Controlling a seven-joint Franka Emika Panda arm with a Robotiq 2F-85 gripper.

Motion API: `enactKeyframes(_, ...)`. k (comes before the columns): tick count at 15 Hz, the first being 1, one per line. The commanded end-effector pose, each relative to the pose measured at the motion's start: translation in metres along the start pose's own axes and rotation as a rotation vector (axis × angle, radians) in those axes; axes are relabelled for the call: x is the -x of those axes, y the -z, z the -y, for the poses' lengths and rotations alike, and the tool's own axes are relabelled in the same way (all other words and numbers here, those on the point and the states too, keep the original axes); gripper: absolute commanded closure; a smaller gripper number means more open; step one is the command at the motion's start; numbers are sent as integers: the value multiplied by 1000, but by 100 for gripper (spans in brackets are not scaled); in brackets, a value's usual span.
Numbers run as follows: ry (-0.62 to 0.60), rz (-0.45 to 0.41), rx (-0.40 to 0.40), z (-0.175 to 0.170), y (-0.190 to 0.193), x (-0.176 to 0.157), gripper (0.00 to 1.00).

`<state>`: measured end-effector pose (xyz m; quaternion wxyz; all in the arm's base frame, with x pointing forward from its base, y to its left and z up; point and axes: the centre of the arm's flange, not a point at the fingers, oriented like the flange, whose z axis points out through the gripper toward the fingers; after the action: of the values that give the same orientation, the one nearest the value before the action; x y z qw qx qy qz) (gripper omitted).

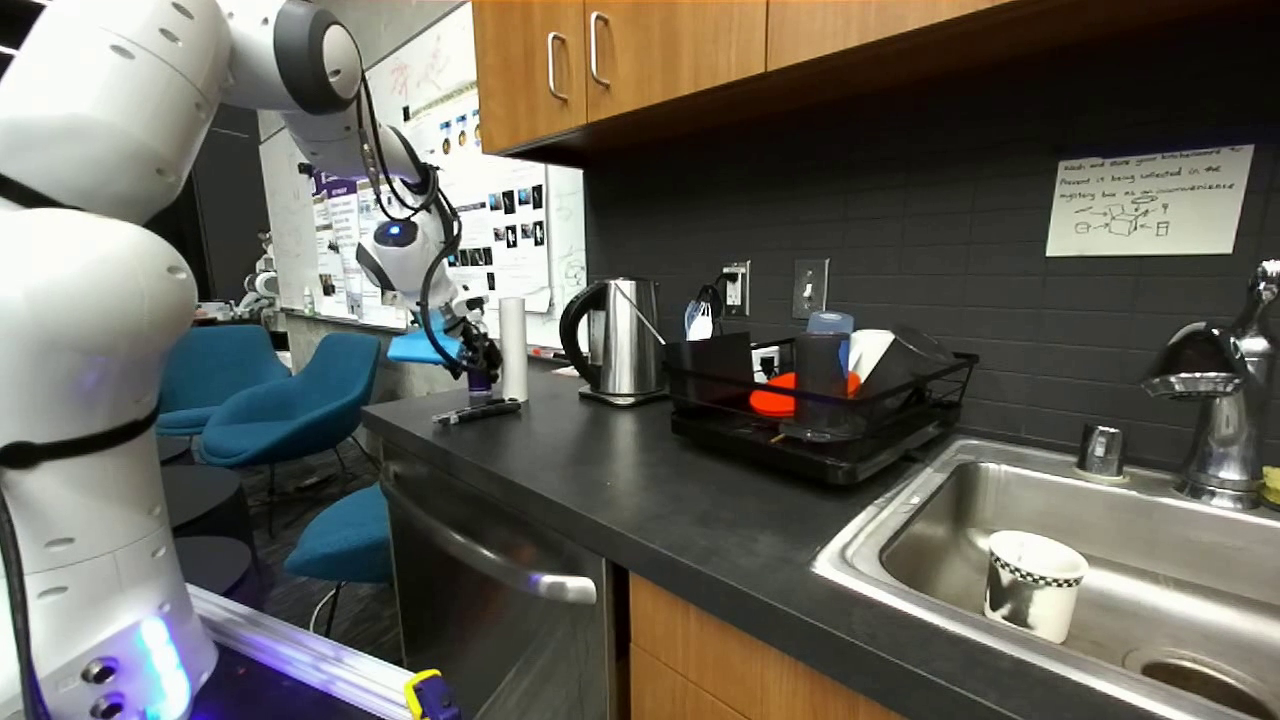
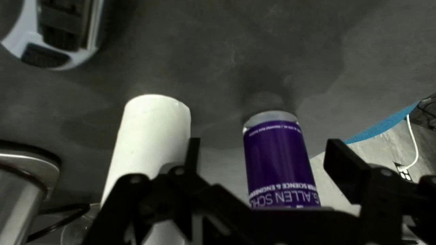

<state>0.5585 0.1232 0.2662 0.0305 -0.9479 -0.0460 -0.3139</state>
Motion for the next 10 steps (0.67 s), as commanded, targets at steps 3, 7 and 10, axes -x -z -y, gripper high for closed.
enactKeyframes(3, 20, 66, -14, 0, 41, -22, 0)
enactKeyframes(7, 39, 123, -85, 5, 67, -11, 0)
enactKeyframes(10, 48, 146, -139, 6, 83, 0, 0)
